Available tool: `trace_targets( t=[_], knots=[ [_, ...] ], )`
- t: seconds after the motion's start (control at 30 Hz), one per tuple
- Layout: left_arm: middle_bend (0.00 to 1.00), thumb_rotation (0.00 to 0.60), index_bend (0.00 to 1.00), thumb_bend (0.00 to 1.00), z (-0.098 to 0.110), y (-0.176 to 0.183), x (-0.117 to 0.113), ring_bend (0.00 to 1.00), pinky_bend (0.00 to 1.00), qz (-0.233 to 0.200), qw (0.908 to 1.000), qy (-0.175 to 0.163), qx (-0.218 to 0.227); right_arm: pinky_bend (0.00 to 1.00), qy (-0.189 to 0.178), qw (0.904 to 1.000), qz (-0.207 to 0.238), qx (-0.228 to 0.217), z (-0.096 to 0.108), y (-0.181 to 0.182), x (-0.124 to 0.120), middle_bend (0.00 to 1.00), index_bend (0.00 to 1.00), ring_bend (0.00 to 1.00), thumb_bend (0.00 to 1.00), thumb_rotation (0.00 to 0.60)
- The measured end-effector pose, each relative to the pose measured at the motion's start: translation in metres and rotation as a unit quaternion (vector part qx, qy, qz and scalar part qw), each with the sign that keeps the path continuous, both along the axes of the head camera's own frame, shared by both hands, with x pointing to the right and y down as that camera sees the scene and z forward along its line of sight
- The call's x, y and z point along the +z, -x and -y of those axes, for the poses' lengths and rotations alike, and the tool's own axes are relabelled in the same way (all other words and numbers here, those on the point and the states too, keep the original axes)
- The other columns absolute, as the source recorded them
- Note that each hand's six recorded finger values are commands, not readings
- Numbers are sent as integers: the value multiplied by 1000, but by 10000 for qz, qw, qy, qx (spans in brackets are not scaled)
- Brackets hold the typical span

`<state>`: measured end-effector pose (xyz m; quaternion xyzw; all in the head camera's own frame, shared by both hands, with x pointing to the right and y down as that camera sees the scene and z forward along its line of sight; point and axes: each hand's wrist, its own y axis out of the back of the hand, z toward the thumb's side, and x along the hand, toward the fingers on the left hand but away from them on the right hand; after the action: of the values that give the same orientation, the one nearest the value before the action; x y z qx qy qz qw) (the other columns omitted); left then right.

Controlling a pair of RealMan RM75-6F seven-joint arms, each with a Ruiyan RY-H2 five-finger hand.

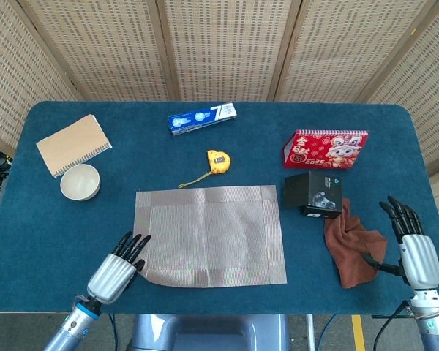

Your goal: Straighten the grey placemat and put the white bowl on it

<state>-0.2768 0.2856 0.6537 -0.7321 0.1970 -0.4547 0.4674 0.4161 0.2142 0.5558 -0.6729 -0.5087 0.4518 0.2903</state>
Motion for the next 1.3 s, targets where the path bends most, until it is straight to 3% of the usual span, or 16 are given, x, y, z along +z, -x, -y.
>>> trace_targets(
  t=[0.1, 0.2, 0.47, 0.73, 1.0, 1.3],
  knots=[
    [0, 600, 201, 328, 0, 7, -1, 0, 0, 30, 10000, 32, -29, 0, 20, 10000, -14, 8, 0, 0, 1, 0, 104, 0, 111, 600],
    [0, 600, 137, 292, 1, 15, -2, 0, 0, 79, 9999, 49, -70, 0, 29, 10000, -24, 4, -1, 0, 2, 0, 104, 0, 111, 600],
    [0, 600, 141, 281, 8, 36, -15, 0, 0, 51, 9993, -23, -360, 0, 36, 10000, -32, -23, -2, 2, 2, 0, 104, 0, 111, 600],
    [0, 600, 161, 282, 37, 68, -25, 0, 0, 145, 9948, -352, -949, 0, 77, 9999, -39, -96, -5, 5, 4, 0, 104, 0, 111, 600],
    [0, 600, 235, 283, 89, 132, -20, 0, 0, 694, 9788, -678, -1804, 0, 119, 9999, -39, -92, -6, 5, 5, 0, 104, 0, 111, 600],
    [0, 600, 262, 294, 129, 185, 8, 0, 0, 1405, 9610, -613, -2303, 0, 213, 9996, -128, -135, -9, 6, 10, 0, 104, 0, 110, 600]
  ],
)
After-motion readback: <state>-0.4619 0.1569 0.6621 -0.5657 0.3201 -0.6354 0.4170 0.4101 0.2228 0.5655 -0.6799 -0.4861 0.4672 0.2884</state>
